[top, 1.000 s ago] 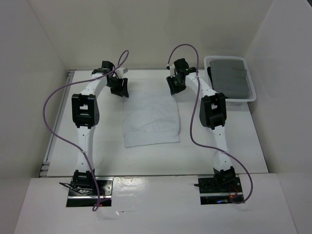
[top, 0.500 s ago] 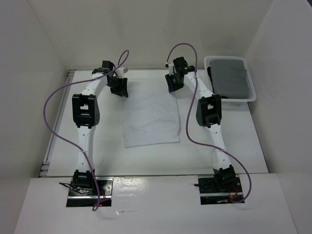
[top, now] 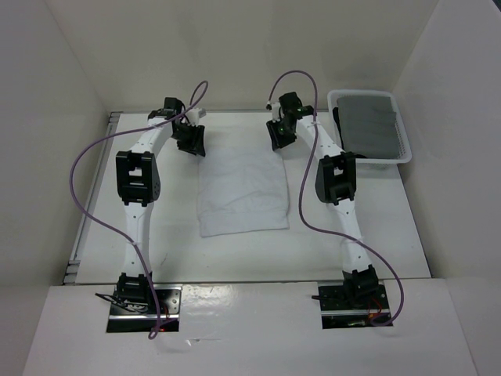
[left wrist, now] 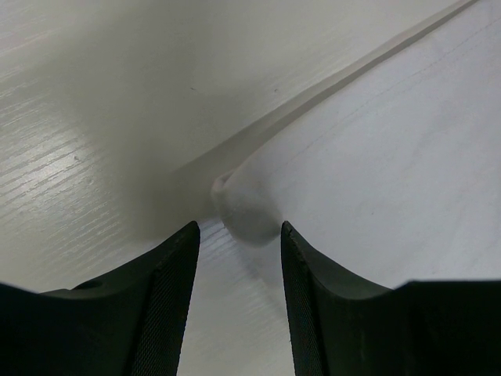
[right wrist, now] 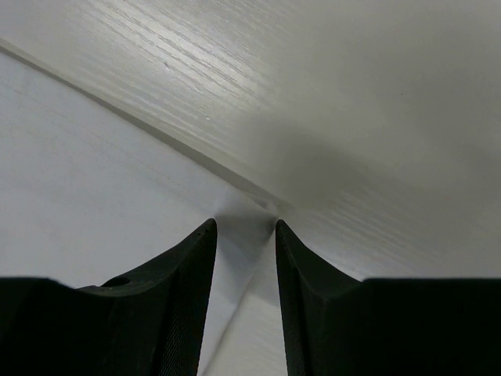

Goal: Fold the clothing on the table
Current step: Fold the skirt

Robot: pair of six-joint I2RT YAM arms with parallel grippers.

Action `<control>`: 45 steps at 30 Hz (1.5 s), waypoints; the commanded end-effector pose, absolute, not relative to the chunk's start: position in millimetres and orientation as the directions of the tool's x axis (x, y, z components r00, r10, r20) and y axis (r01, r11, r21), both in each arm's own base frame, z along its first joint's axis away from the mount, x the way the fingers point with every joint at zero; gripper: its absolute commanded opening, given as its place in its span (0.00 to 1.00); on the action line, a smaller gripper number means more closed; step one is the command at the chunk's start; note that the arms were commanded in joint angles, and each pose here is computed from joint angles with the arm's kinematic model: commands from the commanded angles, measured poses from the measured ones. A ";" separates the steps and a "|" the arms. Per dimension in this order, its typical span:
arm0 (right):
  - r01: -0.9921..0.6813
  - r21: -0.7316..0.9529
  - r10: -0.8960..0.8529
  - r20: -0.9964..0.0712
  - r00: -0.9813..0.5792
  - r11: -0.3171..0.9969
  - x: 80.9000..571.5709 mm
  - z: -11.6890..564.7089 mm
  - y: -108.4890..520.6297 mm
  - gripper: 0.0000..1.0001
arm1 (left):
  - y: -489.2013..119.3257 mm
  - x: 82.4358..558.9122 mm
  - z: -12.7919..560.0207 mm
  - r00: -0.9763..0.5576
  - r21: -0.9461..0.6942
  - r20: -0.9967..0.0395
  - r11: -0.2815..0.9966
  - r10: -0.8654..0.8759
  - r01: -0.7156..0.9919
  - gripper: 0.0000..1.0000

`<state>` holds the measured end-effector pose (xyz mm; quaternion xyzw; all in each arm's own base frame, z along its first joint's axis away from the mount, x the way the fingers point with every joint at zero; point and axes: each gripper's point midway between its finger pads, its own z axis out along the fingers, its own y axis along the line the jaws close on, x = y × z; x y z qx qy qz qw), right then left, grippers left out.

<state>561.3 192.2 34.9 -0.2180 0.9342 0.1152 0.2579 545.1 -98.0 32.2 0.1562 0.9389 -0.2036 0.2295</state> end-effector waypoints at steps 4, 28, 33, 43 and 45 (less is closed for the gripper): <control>-0.444 0.093 -0.334 -0.528 -0.781 0.891 565.1 36.7 169.6 0.41 | -104.6 548.4 35.2 -0.836 -0.297 -0.501 0.863 0.224 0.409 0.53; -0.462 0.140 -0.335 -0.513 -0.790 0.876 562.9 25.9 177.7 0.41 | -125.8 549.0 35.4 -0.849 -0.371 -0.453 0.809 0.270 0.456 0.44; -0.470 0.139 -0.342 -0.515 -0.786 0.871 562.4 26.9 183.2 0.41 | -130.2 540.5 34.1 -0.861 -0.384 -0.425 0.806 0.279 0.451 0.39; -0.497 0.142 -0.364 -0.517 -0.775 0.856 558.3 29.4 194.5 0.40 | -127.3 524.8 40.7 -0.866 -0.390 -0.389 0.796 0.314 0.463 0.25; -0.497 0.142 -0.364 -0.517 -0.775 0.856 558.3 29.4 194.6 0.38 | -127.4 525.5 45.5 -0.863 -0.386 -0.397 0.796 0.313 0.466 0.19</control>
